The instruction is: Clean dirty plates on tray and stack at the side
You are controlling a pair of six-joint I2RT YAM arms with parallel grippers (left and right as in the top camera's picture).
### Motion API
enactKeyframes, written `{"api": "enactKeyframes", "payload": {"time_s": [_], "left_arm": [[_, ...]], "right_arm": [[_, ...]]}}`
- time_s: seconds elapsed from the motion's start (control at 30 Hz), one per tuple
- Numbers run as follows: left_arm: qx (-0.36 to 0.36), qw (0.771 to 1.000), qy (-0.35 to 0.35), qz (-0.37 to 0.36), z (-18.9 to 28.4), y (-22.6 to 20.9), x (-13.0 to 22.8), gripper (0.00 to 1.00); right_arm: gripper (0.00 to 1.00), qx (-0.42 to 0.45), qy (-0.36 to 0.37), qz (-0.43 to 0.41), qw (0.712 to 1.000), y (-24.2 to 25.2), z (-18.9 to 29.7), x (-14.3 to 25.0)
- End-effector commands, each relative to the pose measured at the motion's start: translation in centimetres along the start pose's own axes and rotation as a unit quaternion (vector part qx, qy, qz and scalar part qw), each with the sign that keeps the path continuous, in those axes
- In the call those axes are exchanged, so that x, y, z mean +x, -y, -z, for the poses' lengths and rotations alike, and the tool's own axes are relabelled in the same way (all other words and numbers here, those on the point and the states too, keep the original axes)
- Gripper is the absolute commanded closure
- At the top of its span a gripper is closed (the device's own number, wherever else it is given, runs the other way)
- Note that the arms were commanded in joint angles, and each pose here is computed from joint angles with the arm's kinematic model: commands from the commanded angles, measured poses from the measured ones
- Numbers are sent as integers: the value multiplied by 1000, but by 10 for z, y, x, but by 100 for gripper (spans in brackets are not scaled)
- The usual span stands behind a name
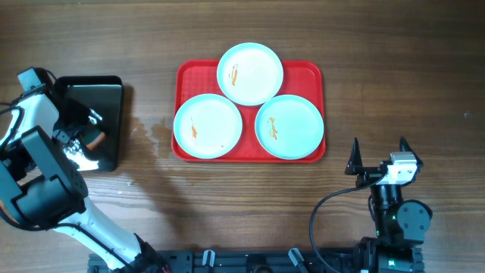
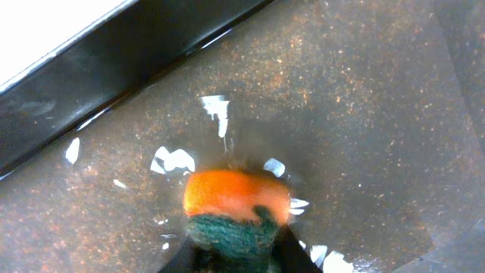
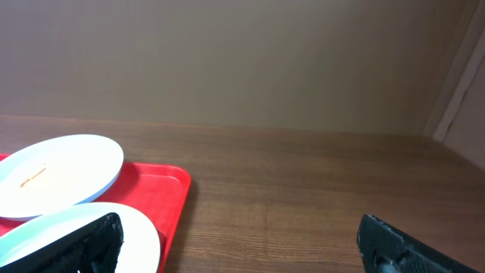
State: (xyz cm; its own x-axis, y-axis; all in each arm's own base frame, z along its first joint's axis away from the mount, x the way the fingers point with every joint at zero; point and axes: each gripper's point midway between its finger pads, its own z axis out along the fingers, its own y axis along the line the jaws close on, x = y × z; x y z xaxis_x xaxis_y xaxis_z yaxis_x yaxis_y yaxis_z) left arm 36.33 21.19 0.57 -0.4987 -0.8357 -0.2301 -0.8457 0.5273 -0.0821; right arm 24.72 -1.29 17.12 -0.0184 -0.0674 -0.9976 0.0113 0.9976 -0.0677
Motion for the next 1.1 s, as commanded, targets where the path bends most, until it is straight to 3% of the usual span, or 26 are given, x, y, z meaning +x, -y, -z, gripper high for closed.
{"api": "enactKeyframes", "payload": {"time_s": [0.0, 0.2, 0.23, 0.3, 0.63, 0.67, 0.73, 1.07], "left_arm": [[-13, 1000, -2, -11, -5, -4, 3, 96], [-5, 1000, 11, -10, 17, -2, -1, 96], [-1, 1000, 15, -10, 25, -1, -2, 82], [2, 1000, 20, -9, 35, -1, -3, 0], [-17, 998, -58, -10, 43, -15, 35, 0], [-20, 998, -63, -10, 43, -16, 38, 5], [-23, 997, -69, -10, 41, -18, 42, 23], [-3, 1000, -31, -6, 27, -11, 31, 21]], "right_arm": [[0, 9, 2, 4, 1000, 4, 0, -1], [0, 9, 2, 4, 1000, 4, 0, -1], [0, 9, 2, 4, 1000, 4, 0, -1], [0, 9, 2, 4, 1000, 4, 0, -1], [0, 9, 2, 4, 1000, 4, 0, -1], [0, 9, 2, 4, 1000, 4, 0, -1], [0, 9, 2, 4, 1000, 4, 0, -1], [0, 9, 2, 4, 1000, 4, 0, -1]]}}
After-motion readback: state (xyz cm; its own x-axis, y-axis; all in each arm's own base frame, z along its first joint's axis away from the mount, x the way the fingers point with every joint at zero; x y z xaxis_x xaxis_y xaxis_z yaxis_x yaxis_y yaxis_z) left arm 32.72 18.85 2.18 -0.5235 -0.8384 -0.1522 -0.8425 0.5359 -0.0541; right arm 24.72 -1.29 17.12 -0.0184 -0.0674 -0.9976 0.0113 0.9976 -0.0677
